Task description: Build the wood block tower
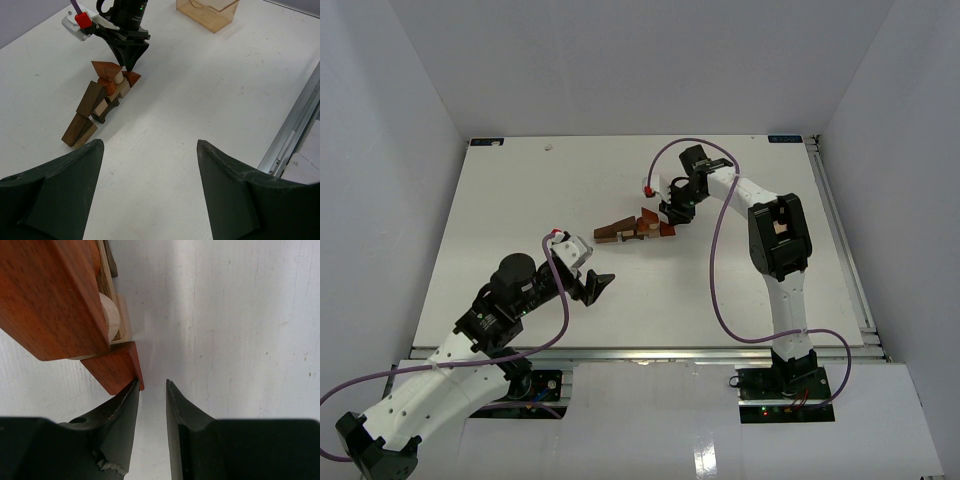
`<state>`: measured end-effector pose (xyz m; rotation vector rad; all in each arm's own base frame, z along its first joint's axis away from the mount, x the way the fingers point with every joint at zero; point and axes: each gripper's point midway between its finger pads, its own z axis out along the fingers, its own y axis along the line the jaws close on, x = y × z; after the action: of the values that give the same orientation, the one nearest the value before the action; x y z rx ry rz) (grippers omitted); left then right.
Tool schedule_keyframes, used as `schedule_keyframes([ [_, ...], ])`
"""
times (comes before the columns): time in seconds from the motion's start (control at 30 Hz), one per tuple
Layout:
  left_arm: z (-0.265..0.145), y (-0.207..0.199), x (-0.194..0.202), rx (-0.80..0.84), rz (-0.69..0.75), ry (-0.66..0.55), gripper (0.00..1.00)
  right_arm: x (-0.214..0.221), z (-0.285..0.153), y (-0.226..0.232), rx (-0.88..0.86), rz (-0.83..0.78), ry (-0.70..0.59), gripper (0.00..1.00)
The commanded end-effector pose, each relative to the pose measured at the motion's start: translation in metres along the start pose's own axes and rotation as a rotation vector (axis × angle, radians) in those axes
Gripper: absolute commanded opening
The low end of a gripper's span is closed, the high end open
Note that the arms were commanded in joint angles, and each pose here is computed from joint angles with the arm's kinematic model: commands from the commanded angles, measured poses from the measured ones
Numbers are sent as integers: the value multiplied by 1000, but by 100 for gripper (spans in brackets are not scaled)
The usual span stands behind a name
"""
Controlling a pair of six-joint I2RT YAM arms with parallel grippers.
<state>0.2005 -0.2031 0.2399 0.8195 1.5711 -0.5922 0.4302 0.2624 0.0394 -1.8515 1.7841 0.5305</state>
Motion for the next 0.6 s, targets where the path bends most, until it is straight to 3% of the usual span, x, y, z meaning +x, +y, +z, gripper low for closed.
schedule_keyframes([
  [0.0,-2,0,-3,5,7,-17,86,-11,0,-6,14,-11,-24,34],
  [0.57,-3,0,-5,5,9,-29,86,-17,0,-4,11,-10,-31,34],
])
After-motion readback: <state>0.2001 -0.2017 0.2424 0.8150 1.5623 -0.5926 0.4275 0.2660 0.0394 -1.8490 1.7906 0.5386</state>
